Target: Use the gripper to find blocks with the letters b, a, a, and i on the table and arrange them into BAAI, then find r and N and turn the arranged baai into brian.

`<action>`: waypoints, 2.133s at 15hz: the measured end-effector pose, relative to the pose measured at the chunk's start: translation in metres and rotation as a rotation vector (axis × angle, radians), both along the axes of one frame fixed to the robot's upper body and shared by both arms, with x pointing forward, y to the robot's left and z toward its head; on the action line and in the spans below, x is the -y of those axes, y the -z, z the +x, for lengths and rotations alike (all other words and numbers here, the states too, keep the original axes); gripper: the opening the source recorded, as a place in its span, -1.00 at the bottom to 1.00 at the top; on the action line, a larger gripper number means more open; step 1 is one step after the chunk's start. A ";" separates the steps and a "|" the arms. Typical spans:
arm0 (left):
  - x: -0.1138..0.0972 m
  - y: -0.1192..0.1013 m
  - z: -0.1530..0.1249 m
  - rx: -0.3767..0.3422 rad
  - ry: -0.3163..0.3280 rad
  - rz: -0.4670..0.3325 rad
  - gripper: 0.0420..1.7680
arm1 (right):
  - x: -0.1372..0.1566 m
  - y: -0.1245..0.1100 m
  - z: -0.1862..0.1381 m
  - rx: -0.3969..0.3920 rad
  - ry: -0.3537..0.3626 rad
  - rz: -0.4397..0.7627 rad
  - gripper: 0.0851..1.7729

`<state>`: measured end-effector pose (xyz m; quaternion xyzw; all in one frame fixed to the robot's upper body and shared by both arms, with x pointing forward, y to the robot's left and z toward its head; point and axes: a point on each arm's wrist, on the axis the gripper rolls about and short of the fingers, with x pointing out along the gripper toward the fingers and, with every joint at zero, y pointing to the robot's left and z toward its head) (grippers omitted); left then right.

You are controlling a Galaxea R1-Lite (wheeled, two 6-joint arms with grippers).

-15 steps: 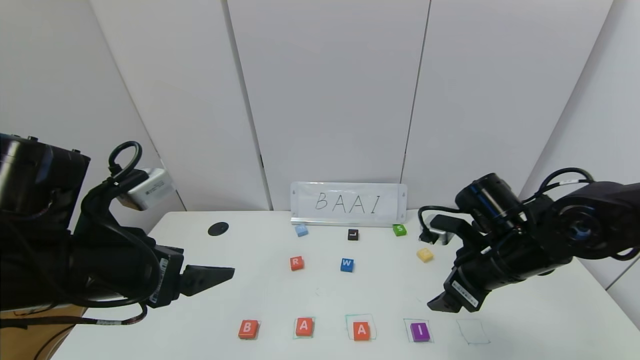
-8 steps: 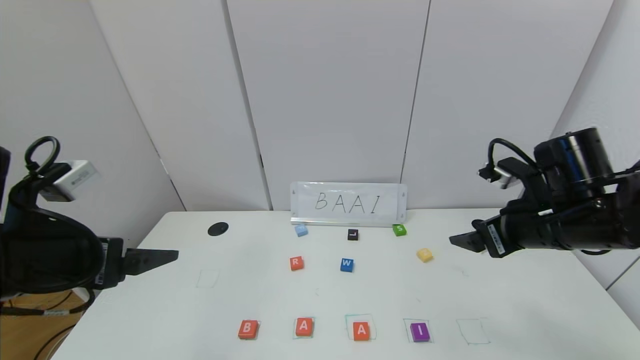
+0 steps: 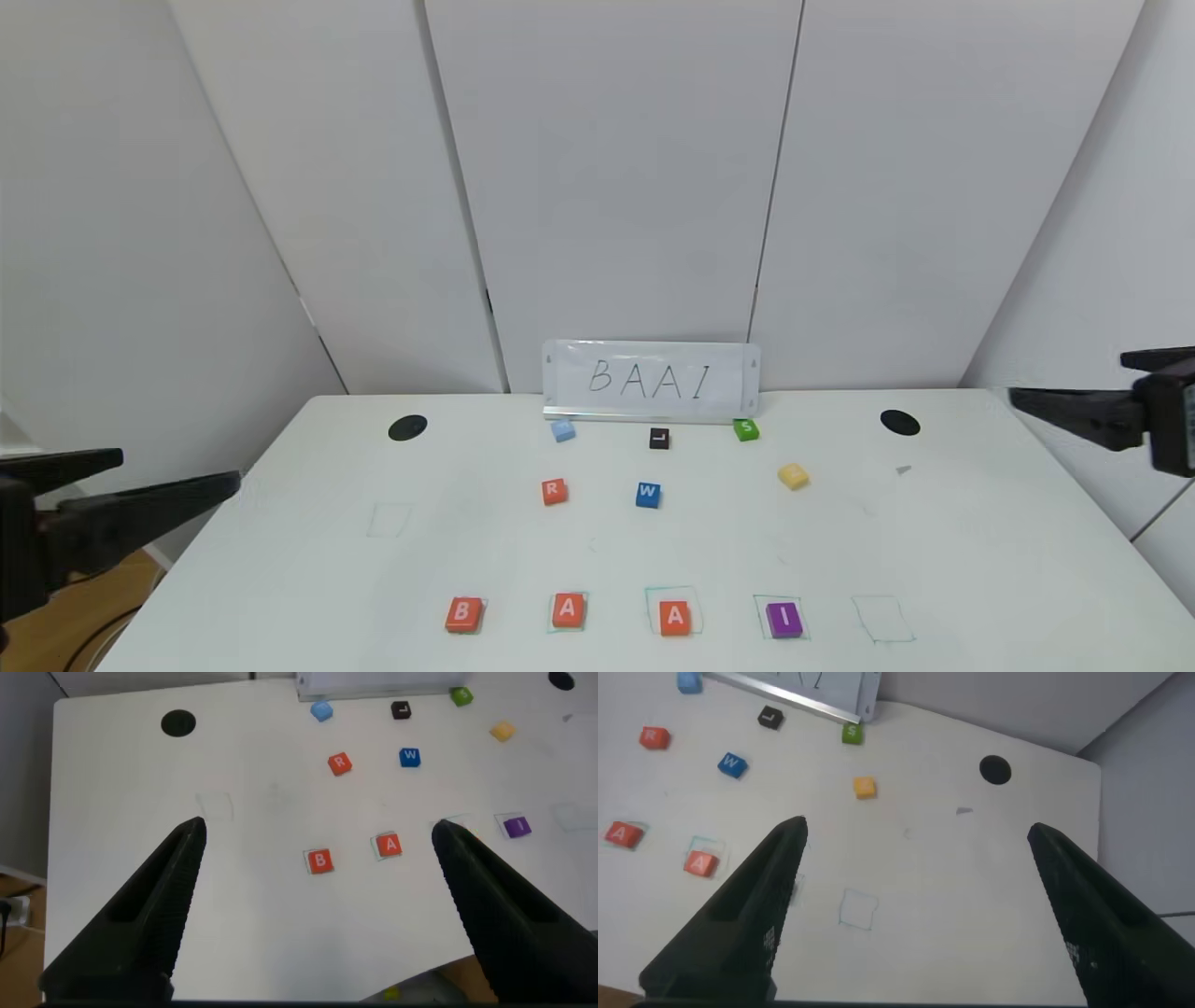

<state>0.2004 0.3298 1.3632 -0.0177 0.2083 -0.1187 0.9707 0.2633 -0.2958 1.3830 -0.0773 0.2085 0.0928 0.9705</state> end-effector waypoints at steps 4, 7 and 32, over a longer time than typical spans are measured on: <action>0.006 -0.012 -0.056 0.186 0.104 -0.012 0.94 | 0.019 -0.027 -0.079 0.152 -0.097 0.058 0.91; 0.002 -0.011 -0.105 0.291 0.115 -0.013 0.94 | 0.030 -0.033 -0.135 0.273 -0.151 0.089 0.91; -0.004 0.046 -0.220 0.892 -0.247 0.081 0.94 | 0.041 0.063 -0.276 1.061 0.163 0.036 0.93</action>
